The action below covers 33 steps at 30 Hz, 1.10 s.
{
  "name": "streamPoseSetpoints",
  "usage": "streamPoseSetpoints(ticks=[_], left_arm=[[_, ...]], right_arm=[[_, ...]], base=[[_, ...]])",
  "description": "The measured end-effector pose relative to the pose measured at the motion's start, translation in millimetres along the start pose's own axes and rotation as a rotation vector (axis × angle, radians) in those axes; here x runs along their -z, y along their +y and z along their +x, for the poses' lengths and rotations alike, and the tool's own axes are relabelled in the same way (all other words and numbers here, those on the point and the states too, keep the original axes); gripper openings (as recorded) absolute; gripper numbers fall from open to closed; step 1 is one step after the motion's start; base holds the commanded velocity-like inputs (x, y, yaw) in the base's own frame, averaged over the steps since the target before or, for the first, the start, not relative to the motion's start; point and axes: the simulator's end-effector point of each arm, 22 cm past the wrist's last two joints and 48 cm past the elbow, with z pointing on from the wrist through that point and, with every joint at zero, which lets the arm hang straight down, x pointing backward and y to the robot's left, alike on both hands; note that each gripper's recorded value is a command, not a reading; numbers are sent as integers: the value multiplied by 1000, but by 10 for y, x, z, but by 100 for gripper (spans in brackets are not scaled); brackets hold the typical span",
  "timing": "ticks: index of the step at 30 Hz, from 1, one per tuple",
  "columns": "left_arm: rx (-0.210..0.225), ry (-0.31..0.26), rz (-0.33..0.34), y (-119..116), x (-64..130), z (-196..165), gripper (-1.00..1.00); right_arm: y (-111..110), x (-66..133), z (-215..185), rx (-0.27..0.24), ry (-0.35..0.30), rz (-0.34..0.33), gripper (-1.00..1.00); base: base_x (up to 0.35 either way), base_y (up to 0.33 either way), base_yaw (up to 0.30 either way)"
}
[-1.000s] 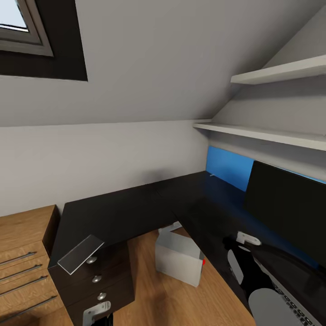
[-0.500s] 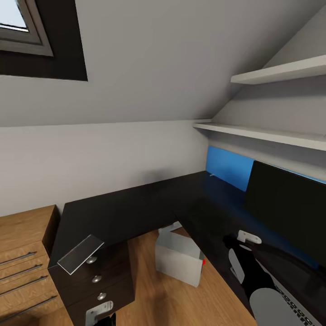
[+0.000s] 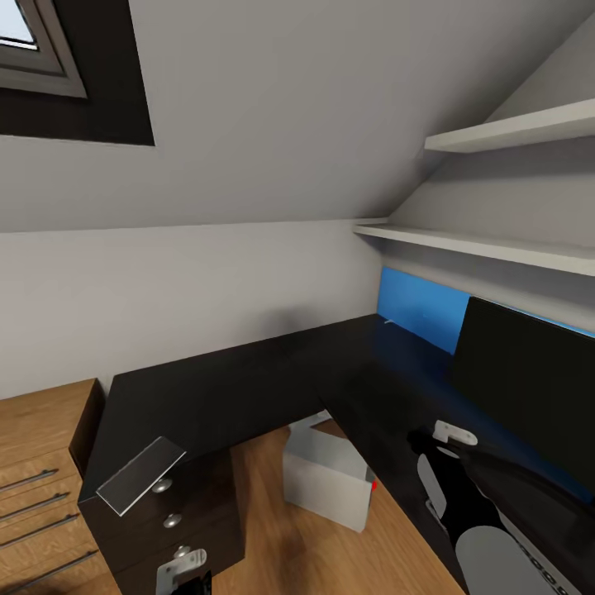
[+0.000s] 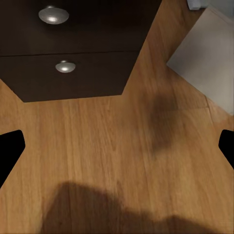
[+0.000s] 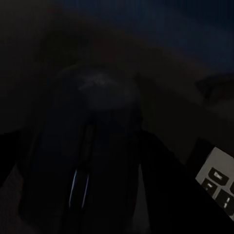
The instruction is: In the bedroom, organize the workspace by keeping the computer under the desk, ensuring the monitor is on the desk, placing the keyboard on the desk next to the monitor, placing the mouse on the desk next to the keyboard, moving the folder from the swivel chair onto the desk next to the mouse, stacking the notebook on top of the folder with the pen on top of the notebook, and positioning the swivel chair next to the desk.
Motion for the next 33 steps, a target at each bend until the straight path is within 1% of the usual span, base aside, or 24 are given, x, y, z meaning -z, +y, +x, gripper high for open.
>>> streamPoseSetpoints(ticks=[3,7,11,23,25,28,33], left_arm=[[2,-1,0,-3,-19,11,100],[2,-3,-2,3,-62,35,100],[3,-3,-2,9,-105,64,100],[3,-3,-5,33,-237,159,100],[3,-3,-5,36,-260,176,100],[3,-4,-5,41,-294,201,100],[3,-5,-5,48,-350,240,100]], right_arm=[[-1,-17,4,-3,-7,1,-100],[13,-42,-56,-22,-58,0,-100],[22,-70,-44,-29,-74,-1,-100],[6,-175,77,-30,-77,1,-100],[4,-198,131,-29,-71,2,-100],[-6,-244,292,-23,-44,5,-100],[-25,-296,398,-21,-34,10,-100]], base=[[3,0,0],[0,0,0],[0,0,0],[0,0,0],[0,0,0],[0,0,0],[0,0,0]])
